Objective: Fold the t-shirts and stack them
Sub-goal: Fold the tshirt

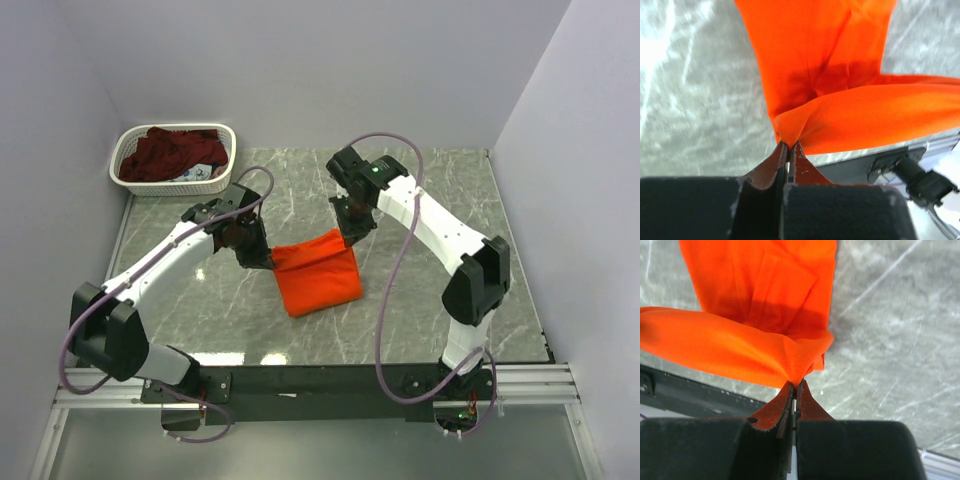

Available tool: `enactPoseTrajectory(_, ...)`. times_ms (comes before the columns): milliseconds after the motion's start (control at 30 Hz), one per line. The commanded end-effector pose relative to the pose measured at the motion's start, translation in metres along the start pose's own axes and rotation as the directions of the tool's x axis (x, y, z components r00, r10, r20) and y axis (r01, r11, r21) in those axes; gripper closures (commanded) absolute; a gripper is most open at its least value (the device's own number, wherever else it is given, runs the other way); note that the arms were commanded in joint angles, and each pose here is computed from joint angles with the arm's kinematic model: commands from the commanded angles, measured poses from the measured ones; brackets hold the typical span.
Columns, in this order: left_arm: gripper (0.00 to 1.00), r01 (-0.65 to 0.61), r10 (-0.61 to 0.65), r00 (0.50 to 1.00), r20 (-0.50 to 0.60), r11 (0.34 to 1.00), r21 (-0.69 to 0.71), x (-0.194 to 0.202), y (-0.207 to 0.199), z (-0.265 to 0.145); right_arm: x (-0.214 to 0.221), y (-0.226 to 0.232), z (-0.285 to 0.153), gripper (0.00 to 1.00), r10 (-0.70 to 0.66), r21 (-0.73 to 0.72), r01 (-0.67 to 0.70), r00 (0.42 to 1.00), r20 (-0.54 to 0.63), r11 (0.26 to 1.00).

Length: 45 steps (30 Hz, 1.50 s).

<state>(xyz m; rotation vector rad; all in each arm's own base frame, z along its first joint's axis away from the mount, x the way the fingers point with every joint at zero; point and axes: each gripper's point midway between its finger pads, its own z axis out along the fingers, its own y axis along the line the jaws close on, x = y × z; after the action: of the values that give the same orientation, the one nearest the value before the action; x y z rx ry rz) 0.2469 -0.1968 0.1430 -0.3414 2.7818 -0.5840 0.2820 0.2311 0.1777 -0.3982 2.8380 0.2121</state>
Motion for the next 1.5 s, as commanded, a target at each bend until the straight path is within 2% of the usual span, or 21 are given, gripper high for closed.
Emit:
enactPoseTrajectory(0,0.99,-0.02,0.02,0.999,0.044,1.0,-0.008,-0.026,0.008,0.007,-0.023,-0.015,-0.001,1.0,-0.009,0.03,0.008,0.999,0.035,1.0)
enactPoseTrajectory(367,0.99,-0.062,0.074,0.99,0.117,0.993,-0.104,-0.084,0.024,0.062,-0.057,-0.025,0.055,1.0,0.058,0.013,-0.058,0.998,0.015,0.998)
enactPoseTrajectory(567,0.97,-0.044,0.063,0.992,0.113,0.986,-0.162,-0.091,0.036,0.083,-0.068,-0.031,0.082,0.97,0.084,0.012,-0.085,0.996,0.028,0.996)
enactPoseTrajectory(633,0.92,-0.033,0.055,0.991,0.121,0.984,-0.177,-0.093,0.04,0.085,-0.07,-0.033,0.084,0.86,0.089,0.014,-0.089,0.995,0.037,0.996)
enactPoseTrajectory(700,0.8,-0.023,0.045,0.991,0.126,0.985,-0.173,-0.093,0.039,0.081,-0.076,-0.032,0.078,0.75,0.092,0.007,-0.093,0.993,0.072,0.996)
enactPoseTrajectory(733,0.76,-0.015,0.045,0.988,0.149,0.981,-0.192,-0.096,0.041,0.077,-0.078,-0.031,0.074,0.72,0.092,0.003,-0.093,0.992,0.087,0.996)
enactPoseTrajectory(767,0.66,-0.005,0.037,0.986,0.161,0.981,-0.195,-0.098,0.041,0.073,-0.084,-0.029,0.07,0.7,0.093,-0.009,-0.093,0.988,0.121,0.996)
enactPoseTrajectory(833,0.52,0.008,0.032,0.977,0.209,0.982,-0.191,-0.104,0.037,0.057,-0.087,-0.028,0.051,0.64,0.092,-0.03,-0.088,0.979,0.18,0.996)
enactPoseTrajectory(867,0.37,0.026,0.018,0.974,0.226,0.981,-0.192,-0.105,0.037,0.051,-0.096,-0.025,0.043,0.62,0.091,-0.05,-0.082,0.968,0.234,0.995)
enactPoseTrajectory(900,0.3,0.032,0.015,0.971,0.239,0.981,-0.189,-0.105,0.036,0.046,-0.101,-0.024,0.023,0.62,0.095,-0.074,-0.077,0.951,0.293,0.994)
enactPoseTrajectory(933,0.26,0.04,0.007,0.963,0.271,0.985,-0.166,-0.107,0.032,0.033,-0.094,-0.024,0.024,0.62,0.094,-0.085,-0.071,0.951,0.294,0.994)
enactPoseTrajectory(967,0.24,0.048,-0.006,0.961,0.278,0.988,-0.146,-0.105,0.03,0.03,-0.102,-0.015,0.017,0.61,0.094,-0.146,-0.046,0.935,0.343,0.988)
enactPoseTrajectory(1000,0.26,0.049,-0.013,0.959,0.284,0.991,-0.121,-0.103,0.026,0.024,-0.103,-0.012,0.001,0.62,0.096,-0.189,-0.024,0.918,0.384,0.982)
enactPoseTrajectory(1133,0.33,-0.015,-0.013,0.953,0.302,0.996,0.089,-0.086,-0.016,0.004,-0.08,0.003,0.014,0.62,0.079,-0.329,0.054,0.923,0.377,0.943)
enactPoseTrajectory(1167,0.37,-0.025,-0.013,0.965,0.262,0.99,0.142,-0.073,-0.024,0.008,-0.079,0.015,0.013,0.62,0.074,-0.397,0.089,0.923,0.378,0.914)
enactPoseTrajectory(1233,0.44,-0.067,-0.001,0.962,0.275,0.969,0.238,-0.073,-0.045,0.009,-0.071,0.02,0.027,0.64,0.08,-0.453,0.091,0.936,0.344,0.887)
enactPoseTrajectory(1267,0.52,-0.063,-0.004,0.97,0.242,0.961,0.268,-0.066,-0.047,0.015,-0.073,0.028,0.027,0.65,0.078,-0.504,0.119,0.932,0.354,0.855)
enactPoseTrajectory(1300,0.56,-0.083,-0.003,0.962,0.273,0.95,0.301,-0.074,-0.055,0.016,-0.068,0.03,0.038,0.66,0.094,-0.536,0.1,0.942,0.323,0.838)
enactPoseTrajectory(1367,0.62,-0.077,-0.004,0.963,0.27,0.954,0.29,-0.077,-0.05,0.034,-0.078,0.032,0.041,0.67,0.117,-0.589,0.112,0.934,0.337,0.8)
enactPoseTrajectory(1400,0.62,-0.077,-0.005,0.964,0.268,0.952,0.296,-0.08,-0.049,0.04,-0.076,0.037,0.049,0.68,0.123,-0.631,0.1,0.946,0.3,0.77)
enactPoseTrajectory(1467,0.62,-0.061,-0.02,0.965,0.26,0.952,0.301,-0.092,-0.043,0.06,-0.082,0.033,0.069,0.68,0.142,-0.645,0.064,0.954,0.263,0.761)
